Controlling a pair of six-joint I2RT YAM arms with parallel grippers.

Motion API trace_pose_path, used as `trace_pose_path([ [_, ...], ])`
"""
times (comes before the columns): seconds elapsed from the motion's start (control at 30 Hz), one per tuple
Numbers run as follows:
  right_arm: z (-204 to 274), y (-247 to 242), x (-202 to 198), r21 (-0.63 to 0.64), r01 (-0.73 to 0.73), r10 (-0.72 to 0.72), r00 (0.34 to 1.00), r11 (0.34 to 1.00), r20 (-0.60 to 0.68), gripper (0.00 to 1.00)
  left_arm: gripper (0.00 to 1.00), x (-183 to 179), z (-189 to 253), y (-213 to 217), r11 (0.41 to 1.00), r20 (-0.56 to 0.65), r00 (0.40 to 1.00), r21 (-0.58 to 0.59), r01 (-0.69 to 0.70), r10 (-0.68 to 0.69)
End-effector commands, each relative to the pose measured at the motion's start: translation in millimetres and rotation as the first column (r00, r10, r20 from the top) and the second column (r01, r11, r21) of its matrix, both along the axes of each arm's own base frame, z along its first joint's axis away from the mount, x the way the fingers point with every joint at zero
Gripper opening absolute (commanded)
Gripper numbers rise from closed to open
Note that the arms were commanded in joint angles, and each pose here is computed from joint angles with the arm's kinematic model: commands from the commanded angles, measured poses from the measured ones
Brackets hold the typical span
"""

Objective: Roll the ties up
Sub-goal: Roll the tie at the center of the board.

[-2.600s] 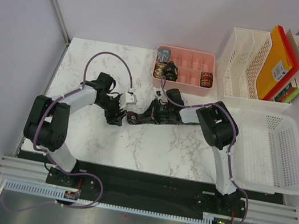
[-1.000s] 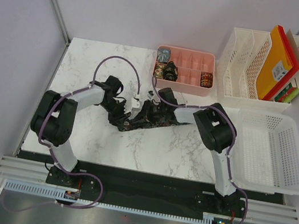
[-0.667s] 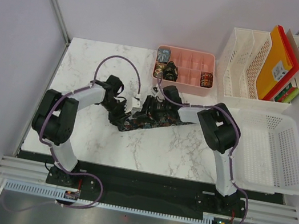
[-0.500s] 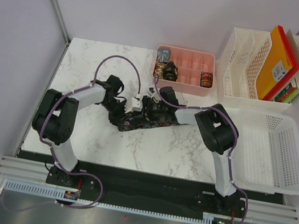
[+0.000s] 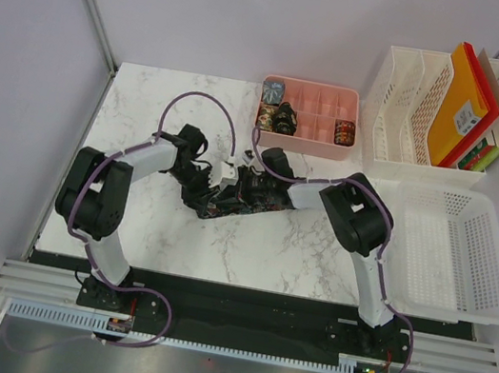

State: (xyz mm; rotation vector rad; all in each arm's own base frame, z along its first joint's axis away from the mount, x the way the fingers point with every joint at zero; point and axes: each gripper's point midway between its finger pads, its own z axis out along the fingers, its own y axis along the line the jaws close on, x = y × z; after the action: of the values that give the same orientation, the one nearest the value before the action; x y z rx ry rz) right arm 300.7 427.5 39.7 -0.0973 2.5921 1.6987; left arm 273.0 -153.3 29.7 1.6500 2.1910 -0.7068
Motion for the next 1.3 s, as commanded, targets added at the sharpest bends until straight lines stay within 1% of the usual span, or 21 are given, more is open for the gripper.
trace_pose_path([
  [0.0, -20, 0, -7, -0.045, -0.032, 0.032, 0.999, 0.998, -0.010, 0.14, 0.28, 5, -5, 0, 1.000, 0.012, 1.000, 0.025, 0.019, -0.019],
  [0.13, -22, -3, -6, -0.054, -0.035, 0.035, 0.999, 0.998, -0.004, 0.01, 0.30, 5, -4, 0, 1.000, 0.017, 1.000, 0.024, 0.019, -0.019],
  [0.23, -24, -7, -3, -0.060, -0.025, 0.024, 1.000, 0.998, -0.005, 0.00, 0.35, 4, -2, 0, 1.000, 0.026, 1.000, 0.024, 0.015, -0.016],
  [0.33, -30, -16, 1, -0.087, -0.018, 0.019, 1.000, 0.996, 0.008, 0.00, 0.50, 7, 4, 0, 1.000, 0.055, 0.998, 0.009, -0.010, 0.009],
  [0.43, -36, -25, 3, -0.106, -0.015, 0.016, 1.000, 0.994, 0.011, 0.00, 0.59, 13, 18, 1, 0.999, 0.119, 0.992, -0.019, -0.050, 0.052],
  [0.47, -36, -28, 6, -0.108, -0.010, 0.011, 1.000, 0.994, 0.015, 0.00, 0.64, 20, 27, 3, 0.997, 0.161, 0.984, -0.038, -0.073, 0.078],
  [0.5, -38, -30, 8, -0.114, -0.006, 0.008, 1.000, 0.994, 0.017, 0.00, 0.66, 22, 32, 3, 0.992, 0.169, 0.978, -0.055, -0.110, 0.118],
  [0.53, -42, -32, 8, -0.122, -0.009, 0.011, 1.000, 0.992, 0.019, 0.00, 0.71, 27, 38, 4, 0.988, 0.189, 0.971, -0.075, -0.133, 0.145],
  [0.57, -43, -35, 10, -0.127, -0.006, 0.009, 1.000, 0.992, 0.022, 0.00, 0.83, 30, 50, 10, 0.976, 0.208, 0.956, -0.111, -0.187, 0.207],
  [0.6, -45, -36, 11, -0.130, -0.007, 0.011, 1.000, 0.991, 0.027, 0.00, 0.99, 39, 62, 8, 0.966, 0.243, 0.942, -0.167, -0.197, 0.233],
  [0.67, -51, -41, 12, -0.151, -0.006, 0.011, 0.999, 0.989, 0.035, 0.00, 1.00, 43, 77, 12, 0.944, 0.253, 0.922, -0.231, -0.237, 0.294],
  [0.7, -52, -43, 11, -0.153, -0.009, 0.014, 0.999, 0.988, 0.034, 0.00, 1.00, 47, 97, 9, 0.932, 0.292, 0.907, -0.286, -0.222, 0.305],
  [0.73, -53, -46, 13, -0.159, -0.003, 0.009, 0.999, 0.987, 0.039, 0.00, 1.00, 45, 105, 8, 0.922, 0.292, 0.902, -0.316, -0.222, 0.317],
  [0.8, -55, -47, 12, -0.163, -0.008, 0.015, 0.999, 0.987, 0.044, 0.00, 1.00, 45, 124, 6, 0.891, 0.261, 0.893, -0.374, -0.257, 0.367],
  [0.9, -57, -48, 12, -0.171, -0.006, 0.014, 0.999, 0.985, 0.044, 0.00, 1.00, 48, 130, 7, 0.856, 0.200, 0.879, -0.398, -0.331, 0.433],
  [0.97, -58, -48, 14, -0.175, 0.001, 0.008, 0.999, 0.985, 0.051, 0.00, 1.00, 44, 122, 8, 0.854, 0.158, 0.890, -0.394, -0.340, 0.428],
  [1.0, -59, -49, 13, -0.177, -0.001, 0.010, 0.999, 0.984, 0.051, 0.00, 1.00, 35, 119, 2, 0.867, 0.133, 0.917, -0.399, -0.299, 0.377],
  [1.03, -59, -49, 13, -0.178, -0.001, 0.010, 0.999, 0.984, 0.049, 0.00, 1.00, 25, 107, 0, 0.890, 0.113, 0.935, -0.364, -0.275, 0.336],
  [1.07, -60, -51, 13, -0.184, 0.006, 0.003, 0.999, 0.983, 0.049, 0.00, 1.00, 21, 90, -1, 0.916, 0.138, 0.938, -0.299, -0.266, 0.318],
  [1.17, -56, -50, 14, -0.173, 0.011, 0.000, 0.998, 0.985, 0.062, 0.00, 0.99, 17, 71, -3, 0.919, 0.125, 0.940, -0.286, -0.272, 0.317],
  [1.27, -55, -49, 15, -0.170, 0.011, 0.000, 0.998, 0.985, 0.065, 0.00, 1.00, 21, 56, -8, 0.931, 0.136, 0.941, -0.247, -0.269, 0.309],
])
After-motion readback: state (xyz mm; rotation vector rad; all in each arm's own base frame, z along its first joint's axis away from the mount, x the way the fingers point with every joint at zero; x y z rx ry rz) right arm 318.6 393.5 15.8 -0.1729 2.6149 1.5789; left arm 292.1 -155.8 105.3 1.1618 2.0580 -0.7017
